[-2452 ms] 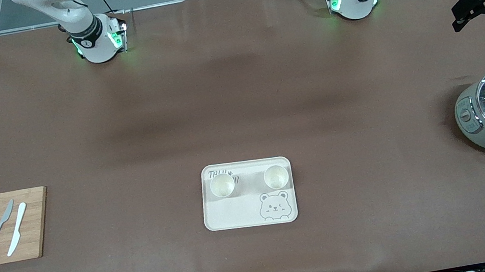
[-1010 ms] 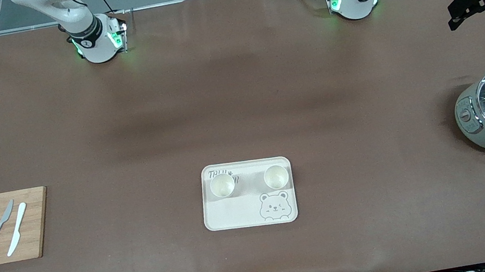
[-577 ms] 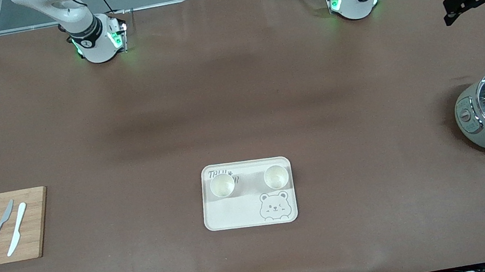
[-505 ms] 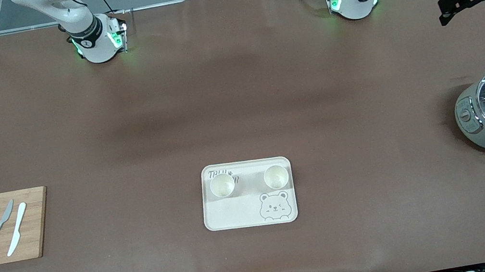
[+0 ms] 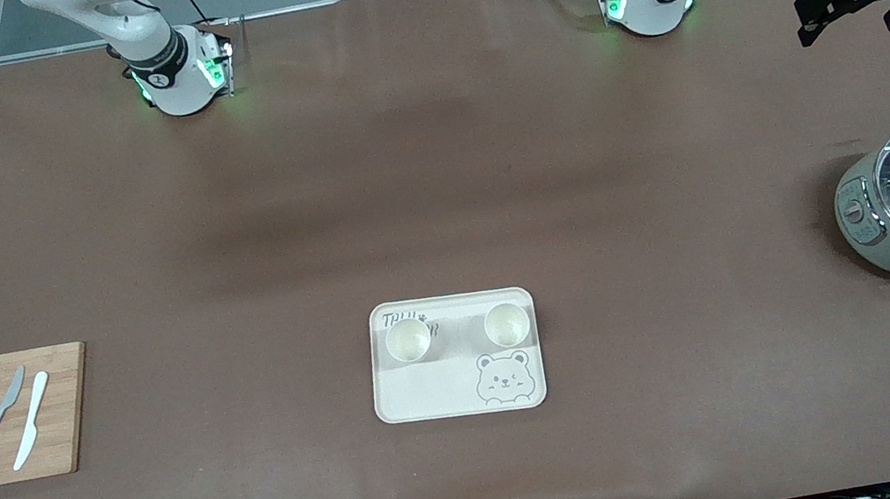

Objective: Place white IKEA cup upright on tray with both arms

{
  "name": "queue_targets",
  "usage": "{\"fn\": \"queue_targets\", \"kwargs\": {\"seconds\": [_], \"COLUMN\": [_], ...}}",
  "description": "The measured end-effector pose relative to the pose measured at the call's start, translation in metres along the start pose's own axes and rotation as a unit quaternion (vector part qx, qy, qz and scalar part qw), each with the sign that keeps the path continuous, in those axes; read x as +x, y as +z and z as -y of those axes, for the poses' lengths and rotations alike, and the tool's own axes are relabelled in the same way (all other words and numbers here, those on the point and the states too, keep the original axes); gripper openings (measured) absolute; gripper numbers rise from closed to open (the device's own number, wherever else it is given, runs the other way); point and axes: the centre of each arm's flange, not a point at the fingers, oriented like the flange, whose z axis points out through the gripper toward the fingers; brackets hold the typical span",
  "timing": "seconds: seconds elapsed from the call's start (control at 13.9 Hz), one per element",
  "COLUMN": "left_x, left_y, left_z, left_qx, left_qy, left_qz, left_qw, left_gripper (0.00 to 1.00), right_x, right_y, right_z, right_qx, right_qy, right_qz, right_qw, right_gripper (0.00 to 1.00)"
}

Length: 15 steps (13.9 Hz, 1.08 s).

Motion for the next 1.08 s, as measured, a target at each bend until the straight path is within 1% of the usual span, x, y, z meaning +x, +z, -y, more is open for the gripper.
{"fn": "queue_targets", "kwargs": {"seconds": [0.72,1.08], "left_x": [0.002,0.002], "left_y": [0.001,-0.005], "left_z": [0.006,0.016], "left_qx": [-0.001,-0.002], "left_qy": [-0.005,-0.014], "left_qz": [0.001,-0.006], "left_qw": [1.000,1.000], "left_gripper": [1.00,1.00], "right_x": [0.000,0.000], "right_y": [0.000,0.000], "right_z": [0.000,0.000], "right_qx": [0.000,0.000], "right_qy": [0.000,0.000], "right_qz": [-0.002,-0.002], "right_qw": [1.000,1.000], "right_gripper": [1.00,1.00]}}
